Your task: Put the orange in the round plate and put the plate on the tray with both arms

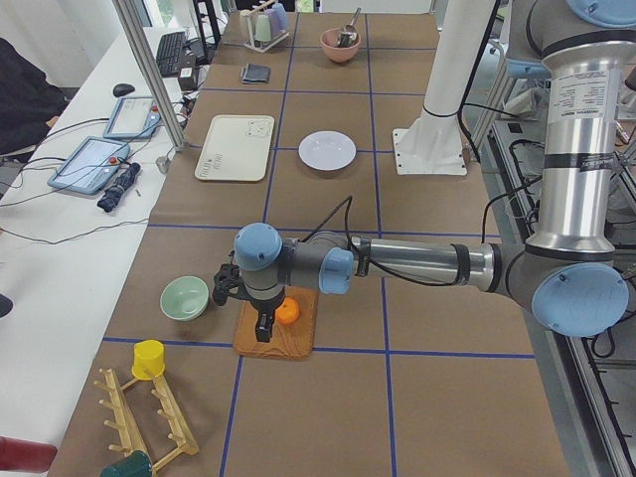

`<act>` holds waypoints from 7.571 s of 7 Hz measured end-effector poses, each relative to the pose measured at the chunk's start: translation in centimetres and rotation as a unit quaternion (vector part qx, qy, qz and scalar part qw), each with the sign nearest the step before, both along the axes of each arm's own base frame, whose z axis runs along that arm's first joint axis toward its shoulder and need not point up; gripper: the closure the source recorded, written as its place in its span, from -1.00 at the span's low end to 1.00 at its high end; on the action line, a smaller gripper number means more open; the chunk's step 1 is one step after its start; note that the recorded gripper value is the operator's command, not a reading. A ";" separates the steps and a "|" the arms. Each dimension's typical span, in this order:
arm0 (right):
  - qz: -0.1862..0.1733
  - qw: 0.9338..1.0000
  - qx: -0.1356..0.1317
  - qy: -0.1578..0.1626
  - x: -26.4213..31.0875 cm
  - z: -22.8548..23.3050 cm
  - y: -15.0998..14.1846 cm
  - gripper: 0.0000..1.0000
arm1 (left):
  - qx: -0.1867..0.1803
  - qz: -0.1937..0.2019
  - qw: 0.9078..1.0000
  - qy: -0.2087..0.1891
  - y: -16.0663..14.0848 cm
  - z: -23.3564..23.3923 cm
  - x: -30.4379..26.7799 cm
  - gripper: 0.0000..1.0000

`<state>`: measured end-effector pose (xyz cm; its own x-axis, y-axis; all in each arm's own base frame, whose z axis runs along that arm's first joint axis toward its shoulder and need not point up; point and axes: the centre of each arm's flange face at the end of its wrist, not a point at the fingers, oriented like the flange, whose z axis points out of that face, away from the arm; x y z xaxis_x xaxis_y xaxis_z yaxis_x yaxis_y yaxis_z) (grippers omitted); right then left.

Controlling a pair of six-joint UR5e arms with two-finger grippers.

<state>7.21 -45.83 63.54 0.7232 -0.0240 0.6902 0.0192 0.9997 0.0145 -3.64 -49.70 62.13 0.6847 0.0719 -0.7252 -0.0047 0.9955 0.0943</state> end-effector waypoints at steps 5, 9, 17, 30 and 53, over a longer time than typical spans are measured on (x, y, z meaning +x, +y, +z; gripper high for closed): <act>-0.007 1.000 0.005 0.002 -0.6 -0.4 -0.5 -1.00 | 0.040 0.041 0.998 0.006 -2.9 -3.8 5.4 -0.97; -0.026 1.000 0.007 0.005 -2.3 -0.7 -0.9 -1.00 | -0.031 0.002 0.999 0.018 -3.4 -0.8 12.2 -0.97; -0.027 1.000 0.004 0.004 -2.4 -0.6 -0.9 -1.00 | -0.051 0.055 0.997 -0.015 -1.8 4.6 19.1 -0.17; 0.071 0.991 0.012 -0.114 -23.5 -17.5 -8.5 -1.00 | -0.184 -0.014 0.981 0.056 0.4 -41.7 50.7 1.00; 0.162 0.907 -0.055 -0.385 -61.0 -30.5 9.7 -1.00 | -0.013 -0.188 0.982 -0.004 -10.6 -28.0 33.6 -0.98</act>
<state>-53.83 -36.12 33.05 -0.0183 0.2035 0.9789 -0.2489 0.9473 -0.2016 30.00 -60.32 34.15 0.6654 -0.2052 -0.7177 0.3625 0.9293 0.0704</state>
